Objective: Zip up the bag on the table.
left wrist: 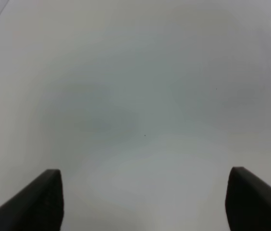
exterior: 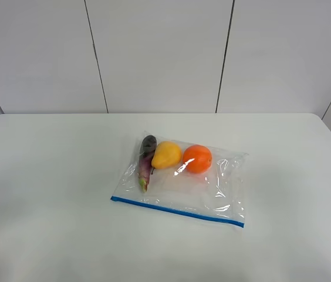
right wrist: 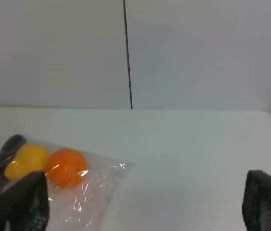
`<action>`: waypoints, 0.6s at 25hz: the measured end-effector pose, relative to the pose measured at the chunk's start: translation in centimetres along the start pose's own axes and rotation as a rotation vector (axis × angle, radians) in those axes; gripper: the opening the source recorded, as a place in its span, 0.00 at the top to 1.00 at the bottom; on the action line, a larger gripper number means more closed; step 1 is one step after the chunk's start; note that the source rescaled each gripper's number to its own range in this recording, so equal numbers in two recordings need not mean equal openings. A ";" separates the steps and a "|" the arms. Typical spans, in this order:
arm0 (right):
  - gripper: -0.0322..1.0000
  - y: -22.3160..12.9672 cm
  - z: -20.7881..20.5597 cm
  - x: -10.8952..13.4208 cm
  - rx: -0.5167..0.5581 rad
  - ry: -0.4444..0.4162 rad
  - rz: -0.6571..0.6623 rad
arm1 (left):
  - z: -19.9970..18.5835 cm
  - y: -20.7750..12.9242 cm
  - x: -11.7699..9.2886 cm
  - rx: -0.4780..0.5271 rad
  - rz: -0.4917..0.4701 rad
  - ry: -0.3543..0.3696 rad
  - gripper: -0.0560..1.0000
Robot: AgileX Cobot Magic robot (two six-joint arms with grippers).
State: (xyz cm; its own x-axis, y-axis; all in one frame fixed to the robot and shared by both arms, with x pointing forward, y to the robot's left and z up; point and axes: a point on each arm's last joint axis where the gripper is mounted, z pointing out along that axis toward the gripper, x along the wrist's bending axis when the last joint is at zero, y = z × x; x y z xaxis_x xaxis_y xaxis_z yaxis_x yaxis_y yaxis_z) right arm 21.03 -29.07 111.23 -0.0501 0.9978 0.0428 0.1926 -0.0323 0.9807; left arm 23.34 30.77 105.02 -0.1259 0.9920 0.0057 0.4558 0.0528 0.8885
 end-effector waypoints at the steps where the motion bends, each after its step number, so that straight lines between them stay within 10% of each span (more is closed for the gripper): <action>1: 0.12 -0.3 0.0 0.0 0.002 -0.003 0.004 | 0.0 0.0 0.0 0.000 0.000 0.000 0.22; 15: 0.12 -3.5 2.3 -0.7 0.162 -0.054 0.026 | 0.0 0.0 0.0 0.000 0.000 0.000 0.22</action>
State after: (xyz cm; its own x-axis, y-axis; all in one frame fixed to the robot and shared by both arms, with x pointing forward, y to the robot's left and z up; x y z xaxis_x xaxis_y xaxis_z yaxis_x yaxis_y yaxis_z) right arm 22.68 -29.54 107.28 0.0083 0.9986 0.0528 0.3488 -0.0523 0.9357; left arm 23.34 30.77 105.02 -0.1259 0.9920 0.0057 0.4558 0.0528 0.8885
